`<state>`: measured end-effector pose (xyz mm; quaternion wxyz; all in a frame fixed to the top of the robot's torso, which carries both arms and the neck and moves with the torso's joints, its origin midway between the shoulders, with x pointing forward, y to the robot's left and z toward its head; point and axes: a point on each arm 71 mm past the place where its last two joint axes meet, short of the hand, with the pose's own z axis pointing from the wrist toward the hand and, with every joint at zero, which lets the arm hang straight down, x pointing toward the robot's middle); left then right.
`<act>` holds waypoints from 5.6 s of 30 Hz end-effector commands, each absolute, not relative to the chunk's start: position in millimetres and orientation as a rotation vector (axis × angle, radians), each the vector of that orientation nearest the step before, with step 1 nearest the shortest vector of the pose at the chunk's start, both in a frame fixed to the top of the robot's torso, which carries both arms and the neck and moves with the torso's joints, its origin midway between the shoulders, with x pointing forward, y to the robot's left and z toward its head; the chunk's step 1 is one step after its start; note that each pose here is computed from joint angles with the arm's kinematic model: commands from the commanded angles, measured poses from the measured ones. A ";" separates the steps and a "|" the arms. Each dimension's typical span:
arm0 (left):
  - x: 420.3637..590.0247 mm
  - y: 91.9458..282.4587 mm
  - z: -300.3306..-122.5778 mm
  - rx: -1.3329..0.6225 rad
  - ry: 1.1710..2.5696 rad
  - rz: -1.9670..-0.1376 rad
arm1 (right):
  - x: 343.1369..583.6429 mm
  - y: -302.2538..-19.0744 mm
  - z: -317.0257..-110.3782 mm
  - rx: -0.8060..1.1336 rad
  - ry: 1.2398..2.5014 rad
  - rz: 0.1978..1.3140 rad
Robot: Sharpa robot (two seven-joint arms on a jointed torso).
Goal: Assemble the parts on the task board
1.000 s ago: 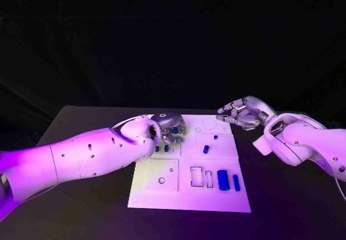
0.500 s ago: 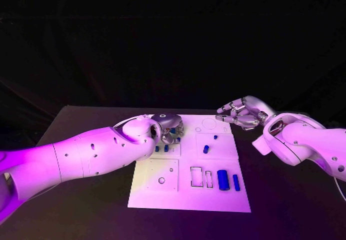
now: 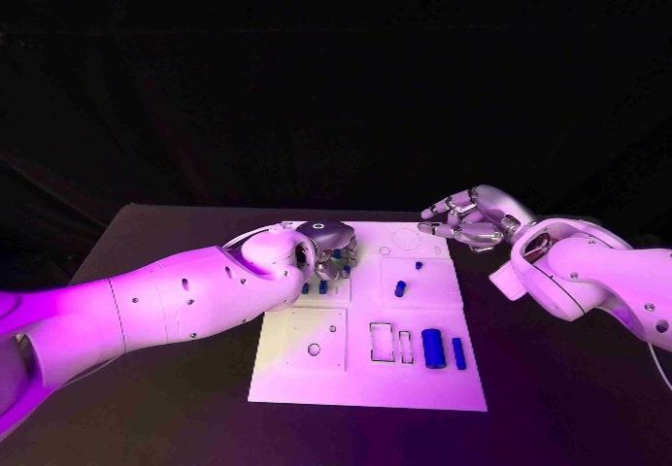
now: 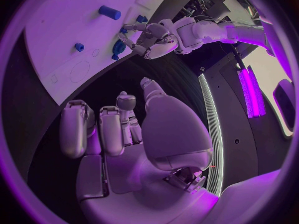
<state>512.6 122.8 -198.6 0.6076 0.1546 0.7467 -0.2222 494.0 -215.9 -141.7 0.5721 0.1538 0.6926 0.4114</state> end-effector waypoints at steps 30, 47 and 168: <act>508.0 126.2 -189.8 0.327 1.696 -0.581 | 494.1 -215.4 -142.6 0.349 1.623 0.972; 503.9 157.8 -174.0 0.239 1.720 -0.580 | 494.3 -217.3 -143.2 0.353 1.625 0.968; 479.8 269.2 -154.9 -1.079 1.461 -1.385 | 497.5 -164.4 -184.7 -0.466 1.665 0.404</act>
